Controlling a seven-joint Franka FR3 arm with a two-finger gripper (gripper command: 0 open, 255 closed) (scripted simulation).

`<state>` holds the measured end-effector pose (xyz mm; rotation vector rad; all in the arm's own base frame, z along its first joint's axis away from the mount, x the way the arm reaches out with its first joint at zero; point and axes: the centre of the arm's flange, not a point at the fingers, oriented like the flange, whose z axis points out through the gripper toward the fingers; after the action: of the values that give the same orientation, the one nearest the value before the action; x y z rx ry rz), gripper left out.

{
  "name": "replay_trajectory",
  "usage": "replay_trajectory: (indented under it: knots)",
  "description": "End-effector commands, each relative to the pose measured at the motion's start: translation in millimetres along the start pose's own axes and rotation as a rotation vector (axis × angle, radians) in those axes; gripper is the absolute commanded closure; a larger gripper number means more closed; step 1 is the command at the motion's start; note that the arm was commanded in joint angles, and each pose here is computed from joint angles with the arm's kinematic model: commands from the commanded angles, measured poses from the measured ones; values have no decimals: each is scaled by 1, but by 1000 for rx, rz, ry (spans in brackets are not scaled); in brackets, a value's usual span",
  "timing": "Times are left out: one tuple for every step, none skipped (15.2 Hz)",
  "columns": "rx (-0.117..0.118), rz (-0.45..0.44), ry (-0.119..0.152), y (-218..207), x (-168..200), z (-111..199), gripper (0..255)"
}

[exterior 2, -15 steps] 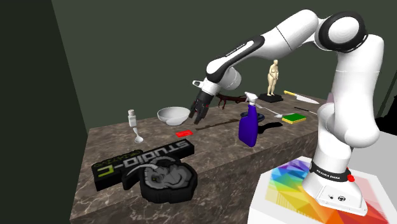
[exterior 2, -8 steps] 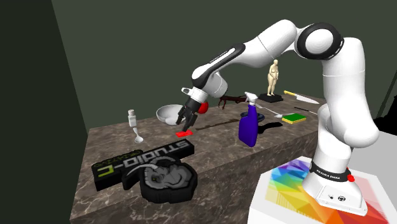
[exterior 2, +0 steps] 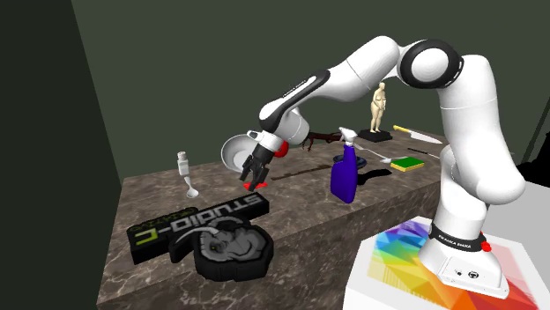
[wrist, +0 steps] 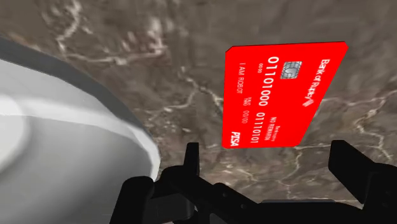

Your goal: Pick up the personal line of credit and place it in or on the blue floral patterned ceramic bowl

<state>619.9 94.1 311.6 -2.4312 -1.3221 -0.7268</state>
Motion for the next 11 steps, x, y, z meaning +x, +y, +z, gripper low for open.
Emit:
replay_trajectory:
  knots:
    - [-1,2,-1,1,-1,1,0]
    - [-1,2,-1,1,-1,1,0]
    - [-1,2,-1,1,-1,1,0]
    - [-1,2,-1,1,-1,1,0]
    - [-1,2,-1,1,-1,1,0]
    - [-1,2,-1,1,-2,0,255]
    - [-1,2,-1,1,-2,0,255]
    - [-1,2,-1,1,-1,1,255]
    - [-1,2,-1,2,-1,0,255]
    - [-2,2,-1,1,0,0,255]
    - [-1,2,-1,2,-1,-1,255]
